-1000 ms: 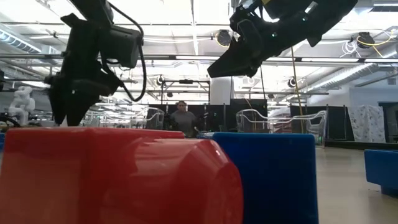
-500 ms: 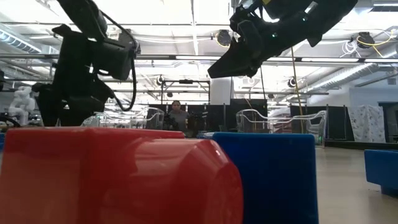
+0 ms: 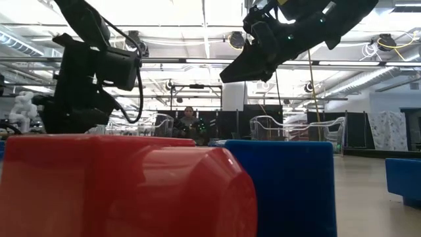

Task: Sort blocks by size
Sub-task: Put the 1 stud yellow game piece into the top left transparent bin

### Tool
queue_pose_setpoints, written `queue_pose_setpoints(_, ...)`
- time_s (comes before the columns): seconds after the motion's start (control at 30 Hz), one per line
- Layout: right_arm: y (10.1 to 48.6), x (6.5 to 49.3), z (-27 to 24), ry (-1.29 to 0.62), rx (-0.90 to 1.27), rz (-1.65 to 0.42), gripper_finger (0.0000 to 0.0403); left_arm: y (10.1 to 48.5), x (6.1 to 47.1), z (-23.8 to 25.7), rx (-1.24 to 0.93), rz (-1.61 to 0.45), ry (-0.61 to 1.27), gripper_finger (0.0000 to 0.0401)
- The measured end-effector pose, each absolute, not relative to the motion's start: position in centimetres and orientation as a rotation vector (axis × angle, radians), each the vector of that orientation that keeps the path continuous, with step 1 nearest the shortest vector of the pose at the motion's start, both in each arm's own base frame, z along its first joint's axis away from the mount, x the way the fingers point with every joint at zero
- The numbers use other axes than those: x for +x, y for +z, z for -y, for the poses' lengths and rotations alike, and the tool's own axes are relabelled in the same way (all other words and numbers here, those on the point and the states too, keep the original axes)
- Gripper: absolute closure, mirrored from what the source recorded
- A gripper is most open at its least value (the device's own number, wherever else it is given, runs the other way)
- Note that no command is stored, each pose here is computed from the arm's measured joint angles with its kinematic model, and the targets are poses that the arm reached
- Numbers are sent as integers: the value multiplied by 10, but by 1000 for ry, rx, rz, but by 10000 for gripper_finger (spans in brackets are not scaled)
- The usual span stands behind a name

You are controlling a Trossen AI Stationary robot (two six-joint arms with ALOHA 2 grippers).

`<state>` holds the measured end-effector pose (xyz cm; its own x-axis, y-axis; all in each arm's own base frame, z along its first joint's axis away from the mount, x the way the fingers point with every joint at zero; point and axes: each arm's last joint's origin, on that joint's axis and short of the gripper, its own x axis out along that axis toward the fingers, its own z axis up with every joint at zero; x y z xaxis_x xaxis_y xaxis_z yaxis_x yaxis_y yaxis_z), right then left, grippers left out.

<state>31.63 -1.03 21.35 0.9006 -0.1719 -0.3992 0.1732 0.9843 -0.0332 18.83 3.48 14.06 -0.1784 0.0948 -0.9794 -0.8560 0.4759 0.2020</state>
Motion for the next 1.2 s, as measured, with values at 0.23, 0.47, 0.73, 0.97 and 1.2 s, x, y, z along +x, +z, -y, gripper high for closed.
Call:
queue_pose_setpoints(0.23,214,316,10,-179,3,-413,261,145,190,-35,-690,-1519,961,265)
queue_pose_setpoints(0.47,214,316,10,-179,3,-413,261,171,207,-38,-658,-1502,893,261)
queue_pose_setpoints(0.73,213,316,10,-179,3,-413,261,219,220,-61,-546,-1473,927,254)
queue_pose_setpoints(0.97,213,316,10,-179,3,-414,261,253,224,-97,-508,-1377,940,259)
queue_pose_setpoints(1.2,213,316,10,-179,3,-415,261,260,207,-146,-494,-1314,1055,259)
